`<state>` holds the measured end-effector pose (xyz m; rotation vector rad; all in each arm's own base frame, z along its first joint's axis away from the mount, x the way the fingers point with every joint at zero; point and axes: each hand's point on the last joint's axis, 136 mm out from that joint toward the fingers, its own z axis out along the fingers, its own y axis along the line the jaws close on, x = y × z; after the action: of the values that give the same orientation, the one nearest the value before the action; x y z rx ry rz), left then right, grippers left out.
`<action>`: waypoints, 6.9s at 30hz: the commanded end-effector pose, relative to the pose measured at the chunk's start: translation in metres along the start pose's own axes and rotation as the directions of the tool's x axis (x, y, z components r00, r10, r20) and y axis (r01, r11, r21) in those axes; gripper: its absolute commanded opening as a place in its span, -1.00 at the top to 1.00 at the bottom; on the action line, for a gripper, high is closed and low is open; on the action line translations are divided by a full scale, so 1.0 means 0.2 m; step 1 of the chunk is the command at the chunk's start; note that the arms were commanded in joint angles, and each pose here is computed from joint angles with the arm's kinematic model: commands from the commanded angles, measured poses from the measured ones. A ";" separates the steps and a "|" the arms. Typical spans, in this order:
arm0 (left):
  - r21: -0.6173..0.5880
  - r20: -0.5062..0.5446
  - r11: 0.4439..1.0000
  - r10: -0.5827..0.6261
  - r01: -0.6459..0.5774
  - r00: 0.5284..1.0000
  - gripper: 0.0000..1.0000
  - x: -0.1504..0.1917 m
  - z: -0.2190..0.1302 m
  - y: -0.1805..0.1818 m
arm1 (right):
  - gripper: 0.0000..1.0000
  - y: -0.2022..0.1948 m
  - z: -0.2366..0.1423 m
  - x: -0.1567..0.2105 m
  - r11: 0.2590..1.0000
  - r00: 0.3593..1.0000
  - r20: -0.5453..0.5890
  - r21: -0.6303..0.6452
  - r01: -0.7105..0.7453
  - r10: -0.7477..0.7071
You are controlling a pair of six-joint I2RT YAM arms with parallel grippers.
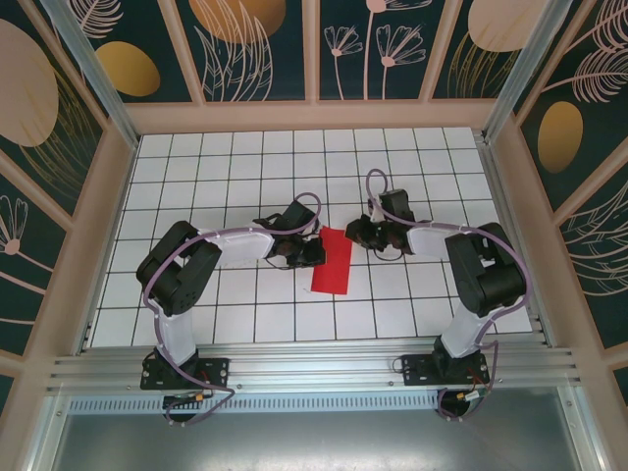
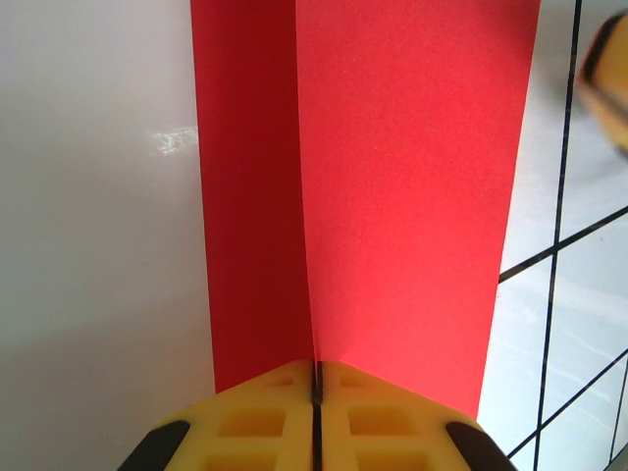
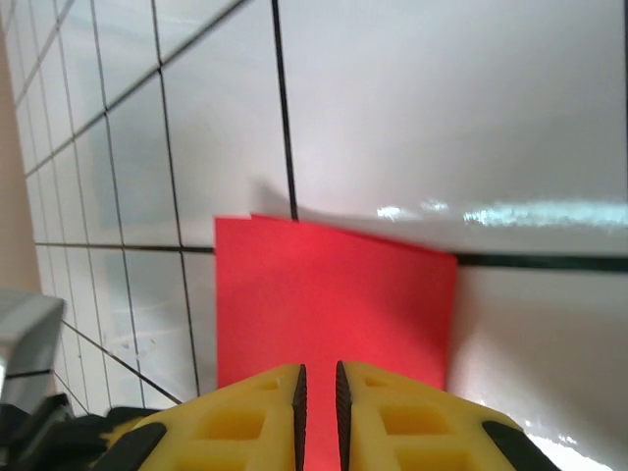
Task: Fold a paper plane with a square sheet of paper (pick it up from the middle)
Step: Fold the square sheet of paper in half at the center of the table, then fold the triangle a second time at the center of the table.
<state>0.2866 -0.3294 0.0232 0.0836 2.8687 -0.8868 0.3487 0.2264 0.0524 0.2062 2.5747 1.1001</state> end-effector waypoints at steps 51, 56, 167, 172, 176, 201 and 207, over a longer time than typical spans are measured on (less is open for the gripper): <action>0.044 0.058 0.998 -0.041 0.038 0.997 0.84 -0.04 -0.07 -0.06 | 0.31 0.07 -0.20 -0.20 0.985 0.973 0.170 0.106 0.139 -0.156; 0.069 0.084 0.996 -0.059 0.053 0.995 0.83 -0.05 -0.12 -0.10 | 0.09 0.14 -0.37 -0.03 0.956 0.937 0.204 0.130 0.262 -0.284; 0.252 0.306 0.962 -0.178 0.101 0.935 0.51 0.10 -0.47 0.01 | 1.00 0.34 -0.01 0.70 0.932 0.946 0.010 0.175 0.316 -0.323; 0.216 0.242 0.970 -0.162 0.110 0.957 0.62 0.13 -0.36 0.01 | 1.00 0.33 -0.02 0.69 0.956 0.961 0.016 0.105 0.273 -0.276; 0.187 0.205 0.976 -0.150 0.112 0.967 0.65 0.16 -0.29 0.01 | 1.00 0.30 -0.02 0.69 0.958 0.963 0.011 0.107 0.267 -0.270; 0.118 0.099 0.988 -0.116 0.104 0.988 0.77 0.26 -0.12 0.01 | 1.00 0.30 -0.04 0.66 0.961 0.964 0.040 0.100 0.258 -0.263; 0.067 0.083 0.991 -0.122 0.116 0.989 0.81 0.28 -0.07 0.08 | 1.00 0.30 -0.04 0.66 0.960 0.963 0.039 0.102 0.261 -0.266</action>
<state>0.2348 -0.3072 0.0249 -0.1546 2.7561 -1.0097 0.2187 0.2982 0.0631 -0.1151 2.5458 0.8354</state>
